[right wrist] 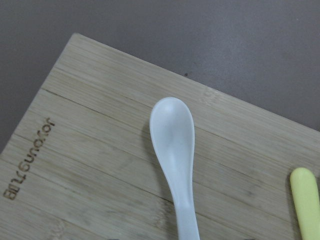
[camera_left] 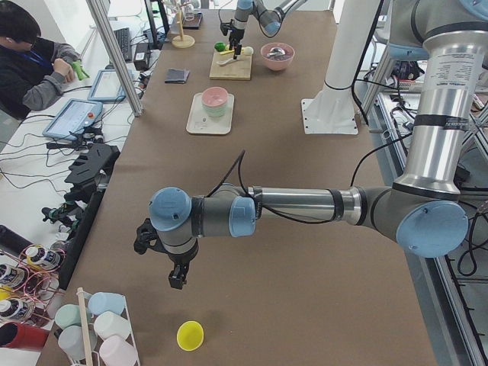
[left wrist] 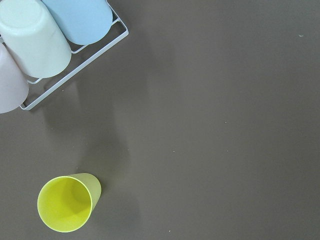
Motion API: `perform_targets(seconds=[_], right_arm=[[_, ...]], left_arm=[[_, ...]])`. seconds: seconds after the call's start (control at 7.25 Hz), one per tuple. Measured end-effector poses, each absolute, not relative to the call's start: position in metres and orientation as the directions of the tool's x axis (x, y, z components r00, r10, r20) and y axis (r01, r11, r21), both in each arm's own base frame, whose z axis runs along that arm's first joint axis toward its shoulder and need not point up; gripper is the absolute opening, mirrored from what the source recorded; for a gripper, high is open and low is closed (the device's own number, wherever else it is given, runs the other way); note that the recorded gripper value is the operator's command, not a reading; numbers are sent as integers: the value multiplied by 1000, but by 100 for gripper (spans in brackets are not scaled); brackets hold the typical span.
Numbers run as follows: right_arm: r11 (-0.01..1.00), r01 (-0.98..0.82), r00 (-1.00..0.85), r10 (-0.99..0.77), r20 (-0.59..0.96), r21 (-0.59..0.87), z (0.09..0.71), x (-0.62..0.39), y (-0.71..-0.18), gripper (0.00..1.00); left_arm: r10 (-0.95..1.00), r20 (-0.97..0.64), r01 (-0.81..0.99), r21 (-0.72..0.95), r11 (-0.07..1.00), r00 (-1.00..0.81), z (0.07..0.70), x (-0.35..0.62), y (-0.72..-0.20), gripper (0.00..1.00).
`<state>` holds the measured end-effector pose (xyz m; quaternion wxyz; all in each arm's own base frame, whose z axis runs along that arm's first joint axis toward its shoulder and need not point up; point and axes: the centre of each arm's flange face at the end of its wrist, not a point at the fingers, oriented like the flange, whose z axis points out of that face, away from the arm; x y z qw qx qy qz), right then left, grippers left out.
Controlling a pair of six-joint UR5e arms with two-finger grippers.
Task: Stack pink bowl on green and place spoon
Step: 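Lower the right gripper onto the white spoon handle and grasp it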
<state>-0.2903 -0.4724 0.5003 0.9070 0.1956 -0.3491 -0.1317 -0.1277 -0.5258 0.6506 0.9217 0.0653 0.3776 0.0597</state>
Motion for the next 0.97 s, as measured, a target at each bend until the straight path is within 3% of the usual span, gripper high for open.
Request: perform_targets(seconds=[0.41,0.97], right_arm=[[874,149,719,-417,557,462,514,-294,-474,38],[877,158,718,-418,557,454,519,-296,-475,38]], left_arm=[[158,-689,-60,164,985,708,653,-128,-524,99],[157,-688,-62,161,985,708,654,-127,-524,99]])
